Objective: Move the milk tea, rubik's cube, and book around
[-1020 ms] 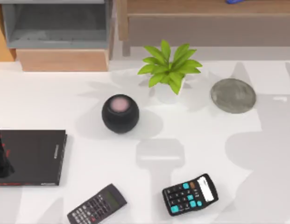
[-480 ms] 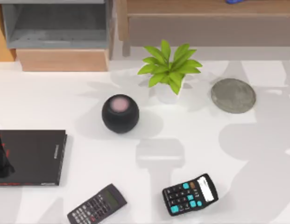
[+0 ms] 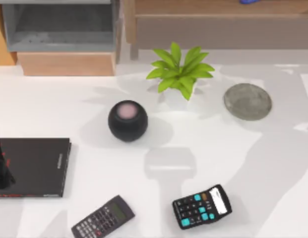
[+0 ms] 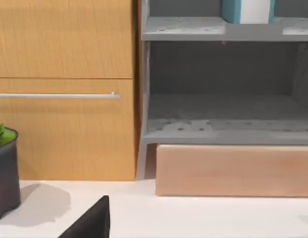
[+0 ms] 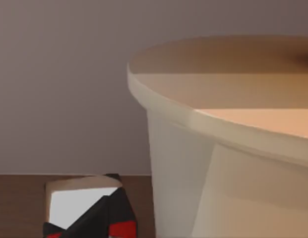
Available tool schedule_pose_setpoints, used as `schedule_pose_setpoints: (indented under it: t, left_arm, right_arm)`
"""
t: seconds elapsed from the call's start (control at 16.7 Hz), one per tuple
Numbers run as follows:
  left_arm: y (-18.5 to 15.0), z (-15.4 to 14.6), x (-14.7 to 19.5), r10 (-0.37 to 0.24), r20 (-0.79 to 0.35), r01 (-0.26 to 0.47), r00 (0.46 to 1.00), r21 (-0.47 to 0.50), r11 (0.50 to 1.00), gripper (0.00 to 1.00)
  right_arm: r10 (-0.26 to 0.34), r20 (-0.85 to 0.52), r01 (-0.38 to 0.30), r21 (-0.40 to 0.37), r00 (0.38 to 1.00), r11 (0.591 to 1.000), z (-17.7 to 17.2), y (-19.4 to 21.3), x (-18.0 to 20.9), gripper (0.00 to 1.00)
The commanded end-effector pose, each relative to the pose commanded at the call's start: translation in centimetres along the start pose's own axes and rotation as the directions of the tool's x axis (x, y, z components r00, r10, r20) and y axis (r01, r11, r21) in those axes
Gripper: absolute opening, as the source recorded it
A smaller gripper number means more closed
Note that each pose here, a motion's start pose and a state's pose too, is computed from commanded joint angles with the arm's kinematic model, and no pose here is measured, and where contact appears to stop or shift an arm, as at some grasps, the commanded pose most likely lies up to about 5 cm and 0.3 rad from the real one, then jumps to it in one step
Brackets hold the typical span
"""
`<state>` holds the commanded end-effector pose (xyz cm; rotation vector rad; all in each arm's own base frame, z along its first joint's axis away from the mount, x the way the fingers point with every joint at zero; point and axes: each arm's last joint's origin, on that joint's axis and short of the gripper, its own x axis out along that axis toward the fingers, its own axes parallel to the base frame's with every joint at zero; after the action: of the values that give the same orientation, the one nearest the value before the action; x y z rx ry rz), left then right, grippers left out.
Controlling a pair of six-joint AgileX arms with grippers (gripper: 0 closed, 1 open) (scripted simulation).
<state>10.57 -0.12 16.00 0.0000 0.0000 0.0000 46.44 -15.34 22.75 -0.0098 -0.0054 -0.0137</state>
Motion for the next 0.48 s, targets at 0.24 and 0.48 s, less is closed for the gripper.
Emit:
schedule_pose_setpoints:
  t: [0.24,0.48]
  left_arm:
    - [0.0,0.0,0.0,0.0,0.0,0.0,1.0,0.0,1.0,1.0]
    - [0.0,0.0,0.0,0.0,0.0,0.0,1.0,0.0,1.0,1.0]
  right_arm:
    - [-0.002,0.002,0.002,-0.001,1.0,1.0,-0.11,-0.2,0.2,1.0]
    - [-0.002,0.002,0.002,-0.001,1.0,1.0,-0.11,-0.2,0.2,0.77]
